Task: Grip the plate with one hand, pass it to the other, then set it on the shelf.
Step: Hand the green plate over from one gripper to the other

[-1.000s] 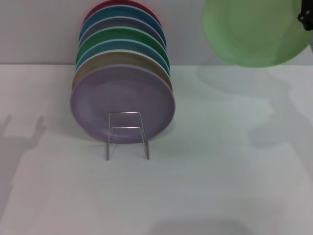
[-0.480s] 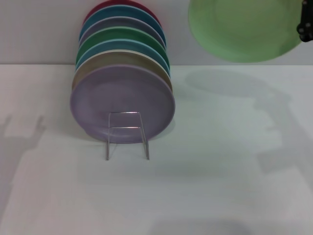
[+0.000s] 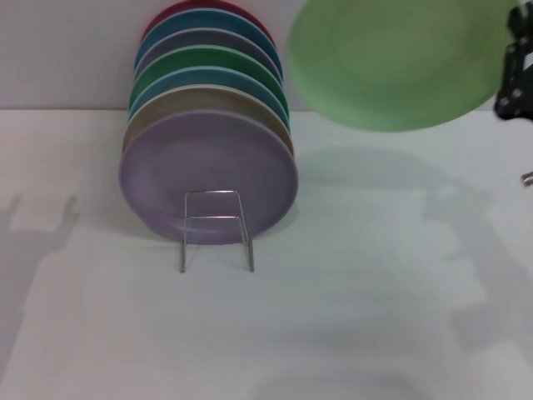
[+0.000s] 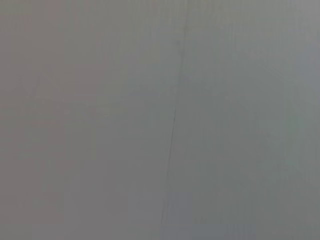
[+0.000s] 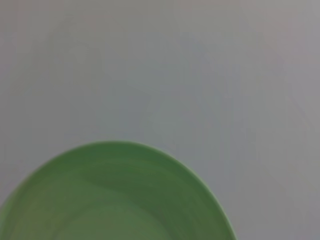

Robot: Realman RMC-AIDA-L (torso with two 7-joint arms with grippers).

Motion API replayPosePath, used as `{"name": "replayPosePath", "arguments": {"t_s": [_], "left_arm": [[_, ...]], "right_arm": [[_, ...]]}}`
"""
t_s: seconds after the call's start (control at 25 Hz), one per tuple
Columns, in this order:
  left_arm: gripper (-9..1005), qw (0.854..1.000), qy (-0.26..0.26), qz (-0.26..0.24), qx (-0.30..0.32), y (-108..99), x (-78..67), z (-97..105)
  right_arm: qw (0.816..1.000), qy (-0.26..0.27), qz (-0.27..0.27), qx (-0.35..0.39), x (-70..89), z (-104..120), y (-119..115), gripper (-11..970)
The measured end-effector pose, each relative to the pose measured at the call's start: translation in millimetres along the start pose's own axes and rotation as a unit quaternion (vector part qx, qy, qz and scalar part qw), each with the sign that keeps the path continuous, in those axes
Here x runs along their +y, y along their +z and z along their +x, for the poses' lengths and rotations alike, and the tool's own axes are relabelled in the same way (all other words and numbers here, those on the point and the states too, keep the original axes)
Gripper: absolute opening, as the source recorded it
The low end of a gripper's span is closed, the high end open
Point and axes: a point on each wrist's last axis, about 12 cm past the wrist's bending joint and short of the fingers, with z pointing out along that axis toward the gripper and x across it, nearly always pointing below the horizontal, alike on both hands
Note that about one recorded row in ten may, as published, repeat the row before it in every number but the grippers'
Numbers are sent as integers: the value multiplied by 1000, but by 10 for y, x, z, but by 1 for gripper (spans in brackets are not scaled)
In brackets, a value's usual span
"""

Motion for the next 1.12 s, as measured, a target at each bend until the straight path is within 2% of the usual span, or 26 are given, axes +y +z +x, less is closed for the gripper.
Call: {"name": "replayPosePath", "arguments": {"t_s": [0.2,0.44,0.72,1.12], "left_arm": [[870,1000,-2,2,1,5,-16,6],[869,1000,-3,9,-9,-25,-41,-15],[870,999,-5,27,-23,-93,-83,-53],[869,999,-11,34,-22,-158,-101,-53]], "right_arm": [[999,41,-30,-13,236,-24,-103,17],[994,86,-60,-24,437,-53,-199,17],[992,95,-76,-23,534,-54,-252,17],[991,103,-83,-22,577,-55,-265,17]]}}
